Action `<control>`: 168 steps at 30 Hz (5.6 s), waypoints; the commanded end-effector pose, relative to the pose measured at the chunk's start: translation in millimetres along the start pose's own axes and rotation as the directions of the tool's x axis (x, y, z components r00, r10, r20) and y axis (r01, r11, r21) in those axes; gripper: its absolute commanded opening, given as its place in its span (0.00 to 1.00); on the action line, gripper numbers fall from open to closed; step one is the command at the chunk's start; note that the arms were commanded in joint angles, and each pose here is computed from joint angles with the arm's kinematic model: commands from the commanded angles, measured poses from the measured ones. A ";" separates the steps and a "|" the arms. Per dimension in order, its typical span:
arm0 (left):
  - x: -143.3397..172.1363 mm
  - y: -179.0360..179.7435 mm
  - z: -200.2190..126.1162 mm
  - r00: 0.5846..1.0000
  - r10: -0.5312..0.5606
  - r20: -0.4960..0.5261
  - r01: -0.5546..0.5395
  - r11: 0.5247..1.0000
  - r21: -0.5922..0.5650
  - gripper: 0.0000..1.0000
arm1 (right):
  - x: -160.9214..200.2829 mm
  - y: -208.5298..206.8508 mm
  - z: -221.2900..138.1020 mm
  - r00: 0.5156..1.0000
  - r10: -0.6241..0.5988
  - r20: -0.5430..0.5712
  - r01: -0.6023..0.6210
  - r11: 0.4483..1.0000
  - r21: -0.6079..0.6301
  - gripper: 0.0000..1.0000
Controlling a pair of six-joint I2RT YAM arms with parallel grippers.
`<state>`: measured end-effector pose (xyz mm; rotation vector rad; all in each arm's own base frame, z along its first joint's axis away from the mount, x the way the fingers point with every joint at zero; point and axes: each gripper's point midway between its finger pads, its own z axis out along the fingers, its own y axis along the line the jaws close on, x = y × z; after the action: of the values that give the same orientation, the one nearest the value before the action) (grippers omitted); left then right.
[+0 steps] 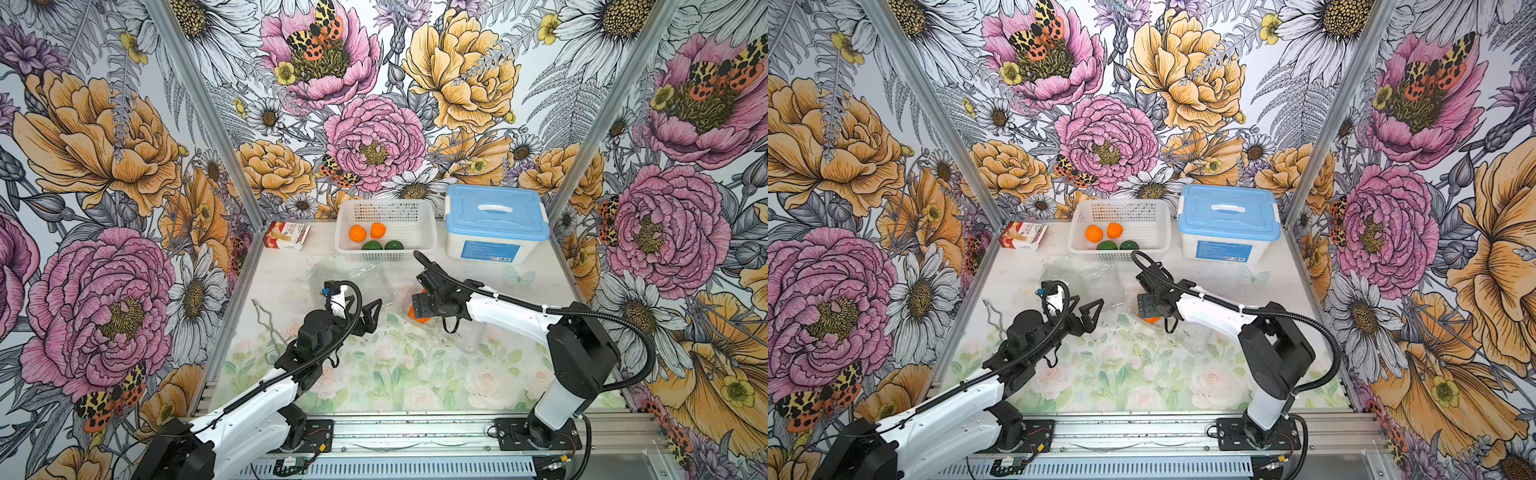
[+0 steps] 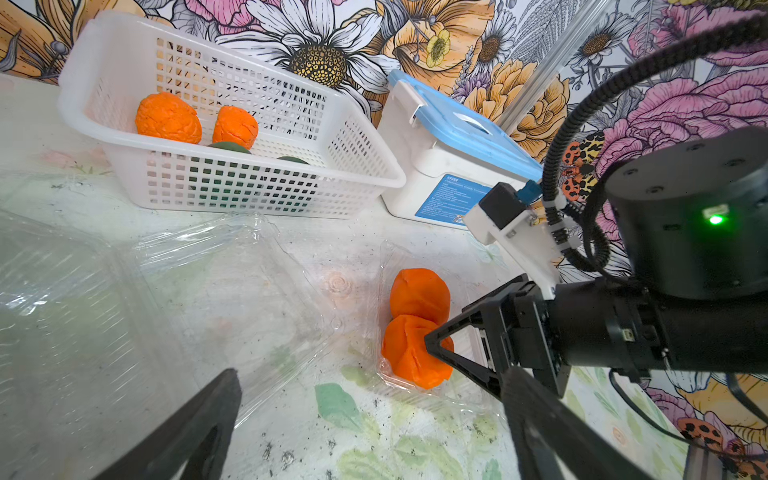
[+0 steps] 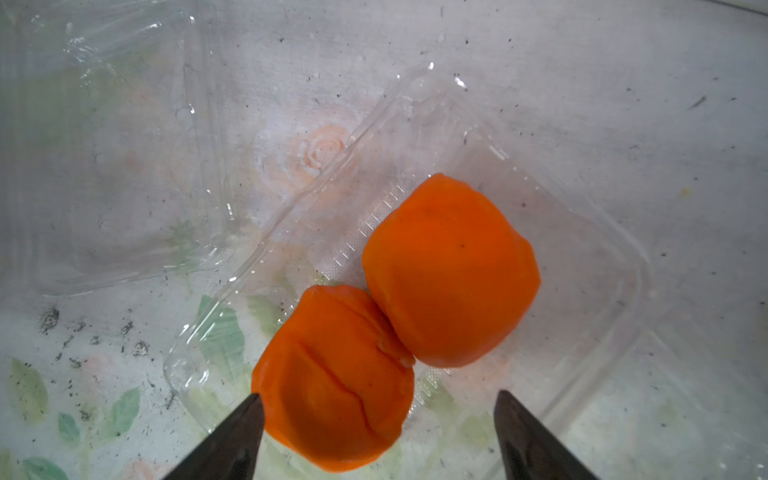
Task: Take oranges out of containers
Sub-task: Pick up the orange from the packing box, then place the orange in the basket, then pick up the orange from the packing box.
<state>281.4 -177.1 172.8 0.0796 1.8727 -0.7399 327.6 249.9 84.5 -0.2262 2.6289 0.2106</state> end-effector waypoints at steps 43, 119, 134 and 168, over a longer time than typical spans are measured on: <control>5.0 18.0 5.2 1.000 -0.021 -0.004 0.021 0.998 -0.059 0.99 | -41.1 16.8 -25.8 0.990 0.071 0.124 -0.054 0.989 -0.136 0.55; 16.4 35.4 13.4 0.998 -0.044 -0.039 0.040 0.994 -0.106 0.99 | -38.3 -45.9 40.6 0.999 0.018 0.045 -0.019 1.000 0.017 0.78; 19.1 36.7 16.2 0.998 -0.046 -0.050 0.041 0.993 -0.110 0.99 | -61.6 -54.4 57.2 0.996 0.004 0.093 -0.013 0.995 0.098 0.82; 14.7 40.9 13.1 0.998 -0.036 -0.042 0.030 0.991 -0.129 0.99 | -201.2 -17.4 -23.6 0.924 0.034 0.381 0.010 0.993 -0.115 0.51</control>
<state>299.4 -160.5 131.6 -0.0052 1.9873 -0.6462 467.5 251.0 200.4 -0.1677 2.2559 0.3675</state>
